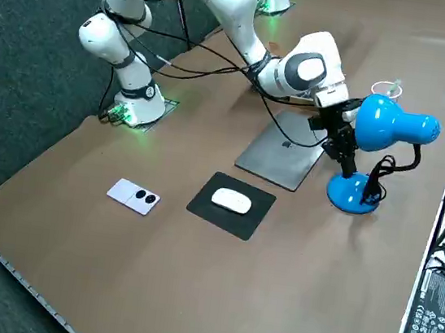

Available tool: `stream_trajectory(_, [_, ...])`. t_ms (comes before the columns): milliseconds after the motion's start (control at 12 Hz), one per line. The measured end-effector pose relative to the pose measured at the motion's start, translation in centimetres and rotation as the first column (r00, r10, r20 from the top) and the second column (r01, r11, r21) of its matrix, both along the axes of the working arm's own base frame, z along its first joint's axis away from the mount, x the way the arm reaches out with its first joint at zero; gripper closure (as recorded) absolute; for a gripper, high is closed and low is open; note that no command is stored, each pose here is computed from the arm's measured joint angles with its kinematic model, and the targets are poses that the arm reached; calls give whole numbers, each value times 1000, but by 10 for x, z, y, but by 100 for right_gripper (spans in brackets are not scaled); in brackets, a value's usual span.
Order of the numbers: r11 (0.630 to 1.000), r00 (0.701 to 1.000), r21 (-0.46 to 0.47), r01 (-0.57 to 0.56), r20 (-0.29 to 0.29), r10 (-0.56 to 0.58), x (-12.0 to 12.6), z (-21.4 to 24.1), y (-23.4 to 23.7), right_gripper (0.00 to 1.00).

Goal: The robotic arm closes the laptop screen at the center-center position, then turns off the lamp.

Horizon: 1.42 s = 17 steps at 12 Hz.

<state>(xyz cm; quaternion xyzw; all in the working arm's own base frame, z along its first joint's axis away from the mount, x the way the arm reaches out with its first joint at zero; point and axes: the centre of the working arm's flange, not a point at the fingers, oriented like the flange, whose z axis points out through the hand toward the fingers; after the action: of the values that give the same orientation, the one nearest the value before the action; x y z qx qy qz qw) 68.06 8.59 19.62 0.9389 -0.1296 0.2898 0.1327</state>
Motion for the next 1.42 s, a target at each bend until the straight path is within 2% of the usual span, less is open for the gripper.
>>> stream_trajectory(1417, [999,999,17,-45,30,45,8,-1,-1,98])
